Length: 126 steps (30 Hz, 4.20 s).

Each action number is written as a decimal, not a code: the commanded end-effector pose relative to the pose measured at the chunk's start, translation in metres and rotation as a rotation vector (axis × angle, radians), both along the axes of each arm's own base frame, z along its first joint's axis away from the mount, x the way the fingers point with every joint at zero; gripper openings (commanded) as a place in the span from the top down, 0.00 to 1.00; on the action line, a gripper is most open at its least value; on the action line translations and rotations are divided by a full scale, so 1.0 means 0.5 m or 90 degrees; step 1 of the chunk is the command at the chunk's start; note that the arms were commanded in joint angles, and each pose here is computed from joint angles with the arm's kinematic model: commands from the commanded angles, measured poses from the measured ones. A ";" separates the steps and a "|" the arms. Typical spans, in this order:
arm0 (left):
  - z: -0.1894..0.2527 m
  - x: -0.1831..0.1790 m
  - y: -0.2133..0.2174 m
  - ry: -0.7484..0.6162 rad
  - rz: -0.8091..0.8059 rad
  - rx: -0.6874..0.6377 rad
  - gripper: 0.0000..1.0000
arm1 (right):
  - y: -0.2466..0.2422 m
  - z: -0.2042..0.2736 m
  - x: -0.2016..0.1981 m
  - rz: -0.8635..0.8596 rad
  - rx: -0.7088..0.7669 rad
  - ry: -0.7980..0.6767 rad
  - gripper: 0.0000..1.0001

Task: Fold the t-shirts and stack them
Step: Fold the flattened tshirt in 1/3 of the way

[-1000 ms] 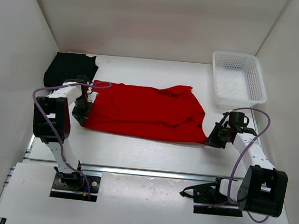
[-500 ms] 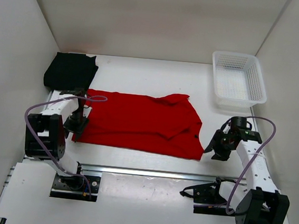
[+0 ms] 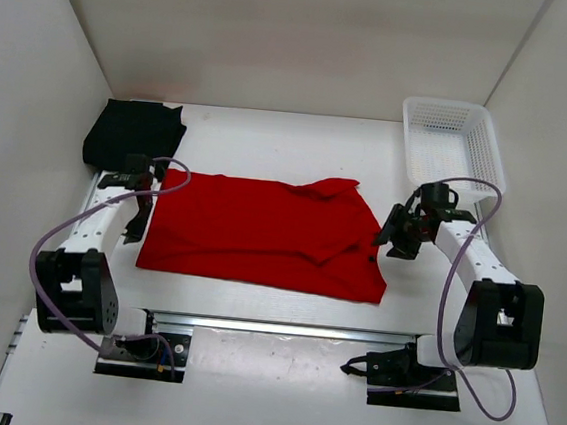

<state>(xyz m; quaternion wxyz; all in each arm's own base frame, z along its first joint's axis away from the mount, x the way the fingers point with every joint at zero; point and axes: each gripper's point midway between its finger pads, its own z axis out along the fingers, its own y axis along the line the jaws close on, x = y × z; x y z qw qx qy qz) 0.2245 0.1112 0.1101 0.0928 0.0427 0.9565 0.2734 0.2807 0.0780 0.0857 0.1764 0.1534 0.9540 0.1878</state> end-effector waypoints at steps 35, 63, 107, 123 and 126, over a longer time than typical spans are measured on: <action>-0.090 0.033 -0.036 -0.006 0.064 -0.079 0.30 | -0.143 -0.151 -0.075 -0.049 -0.225 0.174 1.00; -0.094 0.089 -0.133 0.003 -0.017 -0.154 0.34 | 0.063 -0.100 -0.091 0.166 -0.142 0.000 1.00; -0.070 0.166 -0.135 -0.033 -0.053 -0.156 0.30 | 0.163 0.071 0.325 0.173 -0.106 -0.176 0.74; -0.009 0.602 -0.321 -0.302 -0.077 -0.334 0.20 | 0.014 0.003 0.419 -0.014 -0.285 -0.083 0.53; -0.050 0.622 -0.345 -0.292 -0.066 -0.342 0.20 | 0.003 -0.004 0.429 -0.040 -0.285 -0.083 0.52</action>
